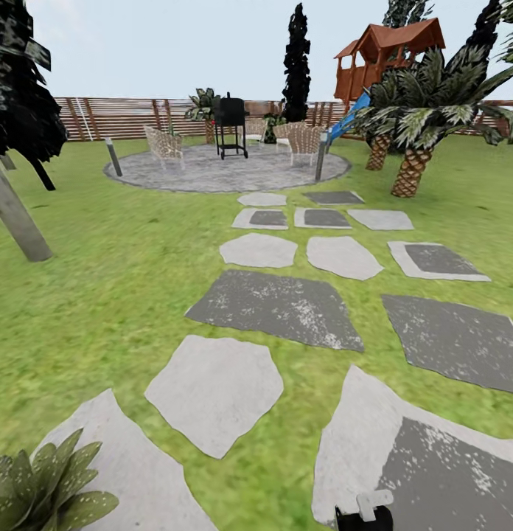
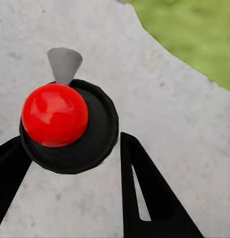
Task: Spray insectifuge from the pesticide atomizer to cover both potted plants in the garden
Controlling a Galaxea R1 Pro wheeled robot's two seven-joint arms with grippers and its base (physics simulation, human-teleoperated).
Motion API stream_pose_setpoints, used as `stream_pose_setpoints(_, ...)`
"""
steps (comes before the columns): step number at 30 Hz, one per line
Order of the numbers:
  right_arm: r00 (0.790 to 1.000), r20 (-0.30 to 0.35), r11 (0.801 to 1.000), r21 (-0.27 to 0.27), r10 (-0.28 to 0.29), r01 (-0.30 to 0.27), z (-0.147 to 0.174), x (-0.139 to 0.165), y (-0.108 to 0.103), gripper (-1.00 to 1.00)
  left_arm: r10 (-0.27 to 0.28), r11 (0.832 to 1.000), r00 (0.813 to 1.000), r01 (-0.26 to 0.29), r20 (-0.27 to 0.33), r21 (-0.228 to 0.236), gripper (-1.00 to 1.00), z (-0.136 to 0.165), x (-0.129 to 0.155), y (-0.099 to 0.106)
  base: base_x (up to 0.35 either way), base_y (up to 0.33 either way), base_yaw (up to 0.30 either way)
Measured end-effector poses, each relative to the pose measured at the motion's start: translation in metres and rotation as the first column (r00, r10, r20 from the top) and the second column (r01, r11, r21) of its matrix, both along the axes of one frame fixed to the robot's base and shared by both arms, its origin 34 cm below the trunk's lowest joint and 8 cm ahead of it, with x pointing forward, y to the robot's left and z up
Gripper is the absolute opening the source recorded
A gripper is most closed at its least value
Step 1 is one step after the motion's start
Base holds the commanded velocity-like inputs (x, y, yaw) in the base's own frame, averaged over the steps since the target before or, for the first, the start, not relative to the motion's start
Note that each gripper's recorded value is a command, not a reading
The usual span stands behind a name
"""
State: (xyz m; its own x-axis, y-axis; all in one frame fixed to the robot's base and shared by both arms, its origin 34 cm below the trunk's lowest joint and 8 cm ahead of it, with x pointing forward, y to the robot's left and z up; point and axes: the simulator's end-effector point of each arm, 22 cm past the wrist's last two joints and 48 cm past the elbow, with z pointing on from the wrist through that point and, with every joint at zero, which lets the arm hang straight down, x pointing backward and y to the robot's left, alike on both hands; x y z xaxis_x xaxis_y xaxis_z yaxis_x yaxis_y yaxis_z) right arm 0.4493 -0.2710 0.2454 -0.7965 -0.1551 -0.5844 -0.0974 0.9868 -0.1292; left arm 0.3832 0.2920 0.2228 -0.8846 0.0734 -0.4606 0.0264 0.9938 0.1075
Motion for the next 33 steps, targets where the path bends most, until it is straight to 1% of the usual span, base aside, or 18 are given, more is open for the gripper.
stream_pose_setpoints(6, 1.0, 0.0, 1.0, 0.0, 0.0, 0.0, -0.0001, -0.0002, 0.0, 1.0, 0.0, 1.0, 1.0, 0.0, 0.0, 0.0, -1.0, 0.0, 0.0, 0.0002, 0.335, -0.026, 0.0)
stream_pose_setpoints(24, 1.0, -0.003, 1.0, 0.003, 0.005, -0.005, -0.0004, -0.0006, 0.0021, 1.0, 0.0, 1.0, 1.0, 0.0, 0.0, 0.001, -1.0, 0.0, 0.0, 0.0009, 0.303, -0.154, 0.0)
stream_pose_setpoints(33, 1.0, -0.002, 1.0, 0.001, 0.002, -0.002, -0.0004, -0.0006, 0.0005, 1.0, 0.0, 1.0, 1.0, 0.0, 0.0, 0.001, -1.0, 0.0001, 0.0, 0.0009, 0.331, -0.08, 0.0)
